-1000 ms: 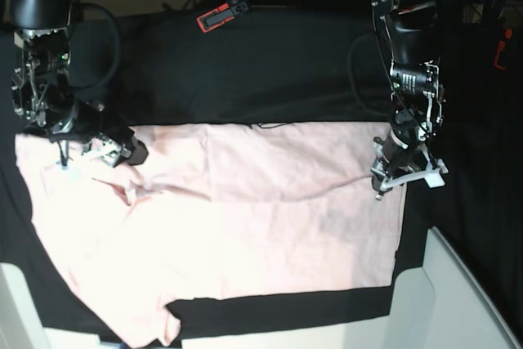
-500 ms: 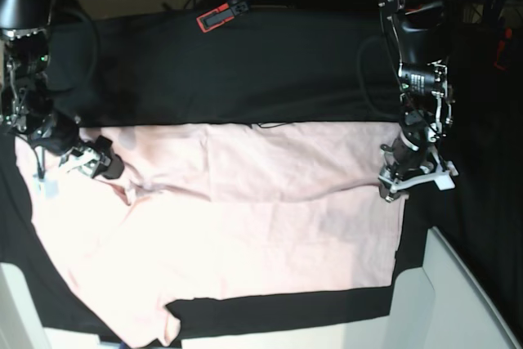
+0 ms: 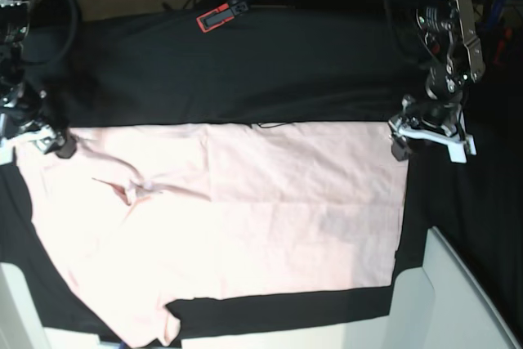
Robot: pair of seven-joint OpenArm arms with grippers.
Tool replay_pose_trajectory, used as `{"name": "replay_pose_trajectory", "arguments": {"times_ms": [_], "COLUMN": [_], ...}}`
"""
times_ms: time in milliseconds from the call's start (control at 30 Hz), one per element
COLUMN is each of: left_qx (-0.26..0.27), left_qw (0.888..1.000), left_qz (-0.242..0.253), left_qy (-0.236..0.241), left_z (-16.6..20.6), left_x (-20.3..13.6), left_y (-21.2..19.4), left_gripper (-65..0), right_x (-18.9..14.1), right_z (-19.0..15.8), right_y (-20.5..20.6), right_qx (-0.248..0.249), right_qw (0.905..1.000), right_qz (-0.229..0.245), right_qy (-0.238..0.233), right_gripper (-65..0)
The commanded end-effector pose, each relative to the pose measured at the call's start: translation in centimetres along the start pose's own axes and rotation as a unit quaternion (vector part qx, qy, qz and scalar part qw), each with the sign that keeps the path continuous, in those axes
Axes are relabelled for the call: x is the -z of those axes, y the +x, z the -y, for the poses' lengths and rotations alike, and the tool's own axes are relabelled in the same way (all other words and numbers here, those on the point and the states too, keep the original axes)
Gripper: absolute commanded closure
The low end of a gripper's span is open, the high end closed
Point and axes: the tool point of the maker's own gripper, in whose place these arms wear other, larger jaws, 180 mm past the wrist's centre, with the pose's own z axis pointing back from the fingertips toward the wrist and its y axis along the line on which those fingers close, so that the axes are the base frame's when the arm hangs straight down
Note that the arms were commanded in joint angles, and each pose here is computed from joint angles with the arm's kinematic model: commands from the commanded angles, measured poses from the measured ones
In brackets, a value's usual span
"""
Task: Fold the T-shirt properly
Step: 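Grasp the edge with the left gripper and pull it toward the hem, then hold both collar-edge corners and pull them apart to stretch the shirt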
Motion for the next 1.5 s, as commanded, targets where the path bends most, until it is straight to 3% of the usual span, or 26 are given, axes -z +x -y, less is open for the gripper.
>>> {"name": "replay_pose_trajectory", "arguments": {"times_ms": [0,100,300,467,767,1000,1167,1467], "left_qx": [0.01,0.011,0.012,0.011,0.011,0.01,0.005,-0.024], "left_qw": [1.0,1.0,1.0,1.0,1.0,1.0,1.0,0.999], "left_qz": [0.029,0.012,0.0,0.0,-0.013,-0.016,-0.017,-0.043], "left_qy": [-0.007,0.002,0.006,0.006,0.013,0.014,0.012,0.021], "left_z": [0.1,-0.7,-1.2,-1.2,-1.9,-2.0,-1.9,-2.2], "left_x": [-0.5,-1.1,-1.5,-1.5,-1.8,-1.9,-1.9,-1.4], "left_y": [1.9,0.2,-0.9,-1.0,-2.0,-2.3,-2.5,-5.2], "left_gripper": [-34.9,-34.9,-34.9,-34.8,-34.8,-34.8,-35.1,-35.6], "right_x": [-0.9,-2.0,-0.9,0.6,1.3,1.9,3.1,3.3], "right_z": [0.2,3.2,7.7,6.4,8.7,7.8,5.9,5.6], "right_y": [2.9,3.2,0.4,0.9,3.4,4.2,4.4,4.4], "right_qx": [-0.003,0.03,0.111,0.11,0.131,0.136,0.112,0.11], "right_qw": [0.9992,0.9977,0.9915,0.9932,0.9891,0.9886,0.9926,0.993], "right_qz": [0.039,0.055,0.026,0.026,0.049,0.055,0.042,0.04], "right_qy": [0.003,-0.026,-0.063,-0.026,-0.046,-0.035,-0.021,-0.018], "right_gripper": [-45.0,-53.4,-54.1,-54.1,-54.1,-54.1,-53.8,-36.9]}}
